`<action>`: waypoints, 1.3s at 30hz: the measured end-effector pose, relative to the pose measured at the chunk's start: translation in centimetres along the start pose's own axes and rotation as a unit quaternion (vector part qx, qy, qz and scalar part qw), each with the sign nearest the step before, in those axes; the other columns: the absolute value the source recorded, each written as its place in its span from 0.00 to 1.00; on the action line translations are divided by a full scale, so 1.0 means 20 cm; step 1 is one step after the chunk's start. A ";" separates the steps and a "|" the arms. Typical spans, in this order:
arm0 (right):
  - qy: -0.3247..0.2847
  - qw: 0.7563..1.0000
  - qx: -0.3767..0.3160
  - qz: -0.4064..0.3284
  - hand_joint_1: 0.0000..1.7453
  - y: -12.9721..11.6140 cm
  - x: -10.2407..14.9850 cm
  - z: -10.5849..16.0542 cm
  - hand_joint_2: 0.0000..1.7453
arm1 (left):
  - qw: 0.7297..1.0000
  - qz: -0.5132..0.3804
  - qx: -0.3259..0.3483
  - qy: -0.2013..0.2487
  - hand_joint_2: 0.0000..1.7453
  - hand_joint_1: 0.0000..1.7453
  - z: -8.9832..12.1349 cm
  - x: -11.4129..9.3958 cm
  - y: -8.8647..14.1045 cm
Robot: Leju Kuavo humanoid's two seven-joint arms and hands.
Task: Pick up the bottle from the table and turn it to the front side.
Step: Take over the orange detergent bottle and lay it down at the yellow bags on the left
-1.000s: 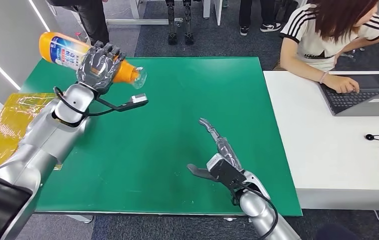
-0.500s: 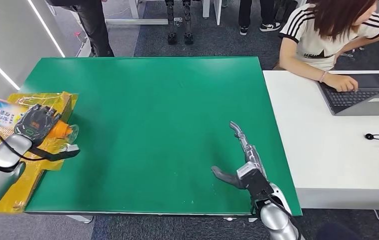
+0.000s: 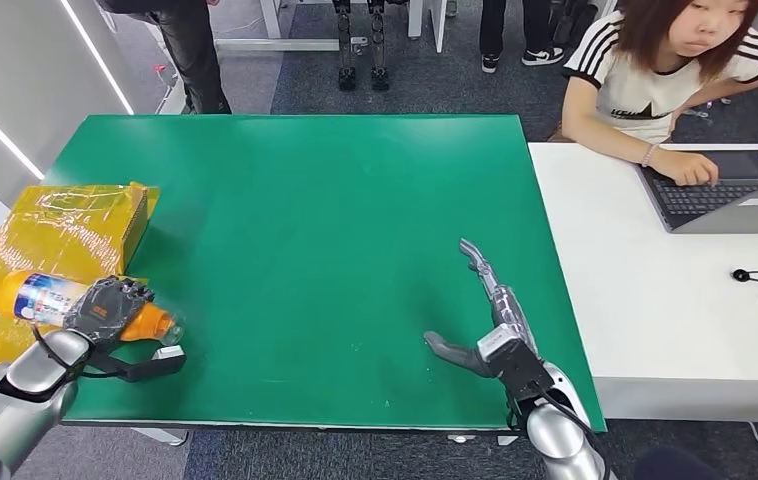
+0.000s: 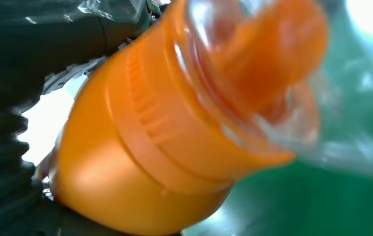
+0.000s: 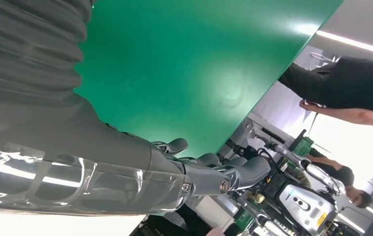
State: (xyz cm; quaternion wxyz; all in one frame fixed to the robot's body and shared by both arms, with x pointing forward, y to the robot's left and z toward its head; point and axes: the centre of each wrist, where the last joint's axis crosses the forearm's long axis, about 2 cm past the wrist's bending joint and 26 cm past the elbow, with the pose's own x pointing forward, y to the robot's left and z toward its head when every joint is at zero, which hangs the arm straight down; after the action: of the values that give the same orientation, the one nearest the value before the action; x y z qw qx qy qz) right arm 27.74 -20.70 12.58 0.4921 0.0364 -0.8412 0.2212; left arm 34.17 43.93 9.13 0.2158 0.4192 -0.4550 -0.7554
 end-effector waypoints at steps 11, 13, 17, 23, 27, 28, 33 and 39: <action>-0.006 1.000 -0.014 -0.003 0.00 0.00 0.01 -0.02 1.00 | 0.996 0.058 -0.038 0.062 1.00 0.00 -0.17 -0.07 0.08; -0.005 1.000 -0.016 -0.005 0.00 0.00 0.01 -0.02 1.00 | 0.993 0.063 -0.063 0.079 1.00 0.00 -0.18 -0.10 0.09; -0.002 1.000 -0.020 -0.010 0.00 0.00 0.00 -0.01 1.00 | 0.984 0.067 -0.119 0.119 1.00 0.00 -0.17 -0.15 0.08; 0.007 1.000 -0.019 -0.018 0.00 0.01 -0.02 -0.01 1.00 | 0.966 0.066 -0.184 0.171 1.00 0.00 -0.15 -0.19 0.06; 0.014 1.000 -0.018 -0.021 0.00 0.02 -0.03 -0.01 1.00 | 0.967 0.094 -0.153 0.180 1.00 0.00 -0.14 -0.18 0.05; 0.016 0.999 -0.018 -0.022 0.00 0.02 -0.04 0.00 1.00 | 0.968 0.107 -0.134 0.182 1.00 0.00 -0.14 -0.18 0.04; 0.023 0.999 -0.020 -0.027 0.00 0.02 -0.05 0.01 1.00 | 0.968 0.179 0.043 0.168 1.00 0.00 -0.16 -0.05 0.02; 0.030 0.999 -0.022 -0.030 0.00 0.04 -0.06 0.01 1.00 | 0.932 0.231 0.232 0.156 1.00 0.00 -0.28 0.11 0.16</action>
State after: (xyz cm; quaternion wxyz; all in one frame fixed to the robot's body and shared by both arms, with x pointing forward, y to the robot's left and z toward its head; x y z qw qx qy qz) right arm 27.85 -20.18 11.23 0.5245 0.0446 -0.8290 0.1888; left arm 37.37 37.98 9.64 0.3493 0.4538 -0.6623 -0.4832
